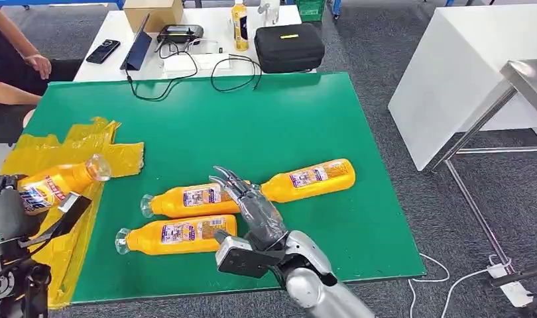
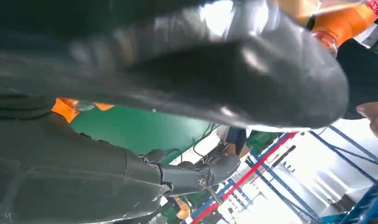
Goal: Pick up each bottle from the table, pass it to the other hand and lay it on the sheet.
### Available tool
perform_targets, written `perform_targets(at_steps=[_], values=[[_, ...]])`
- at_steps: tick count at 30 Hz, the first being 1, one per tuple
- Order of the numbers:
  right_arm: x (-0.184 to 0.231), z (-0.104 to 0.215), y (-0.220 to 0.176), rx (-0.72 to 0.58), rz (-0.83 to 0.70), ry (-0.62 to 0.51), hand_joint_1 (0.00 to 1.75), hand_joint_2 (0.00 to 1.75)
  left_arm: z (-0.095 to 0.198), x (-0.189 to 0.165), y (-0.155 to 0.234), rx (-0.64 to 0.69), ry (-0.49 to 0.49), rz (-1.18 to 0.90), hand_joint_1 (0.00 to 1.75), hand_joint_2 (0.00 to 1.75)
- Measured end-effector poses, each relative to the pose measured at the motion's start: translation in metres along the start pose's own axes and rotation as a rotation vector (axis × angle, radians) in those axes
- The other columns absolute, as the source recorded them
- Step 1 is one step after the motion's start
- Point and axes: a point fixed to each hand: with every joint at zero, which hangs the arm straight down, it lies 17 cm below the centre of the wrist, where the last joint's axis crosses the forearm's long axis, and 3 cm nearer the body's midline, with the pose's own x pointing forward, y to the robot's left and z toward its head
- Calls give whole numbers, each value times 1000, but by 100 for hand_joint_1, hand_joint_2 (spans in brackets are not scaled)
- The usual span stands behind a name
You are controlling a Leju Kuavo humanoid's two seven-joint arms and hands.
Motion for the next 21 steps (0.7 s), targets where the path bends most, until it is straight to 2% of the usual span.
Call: perform_targets(at_steps=[7, 18, 21], values=[[-2, 1, 10, 15, -3, -1, 0, 0, 10, -15, -30, -90, 15, -22, 175, 175], [-2, 0, 11, 18, -4, 0, 0, 0, 12, -20, -35, -104, 33, -22, 175, 175], [-1, -3, 15, 27, -4, 4, 0, 0, 17, -23, -52, -155, 69, -14, 175, 175]])
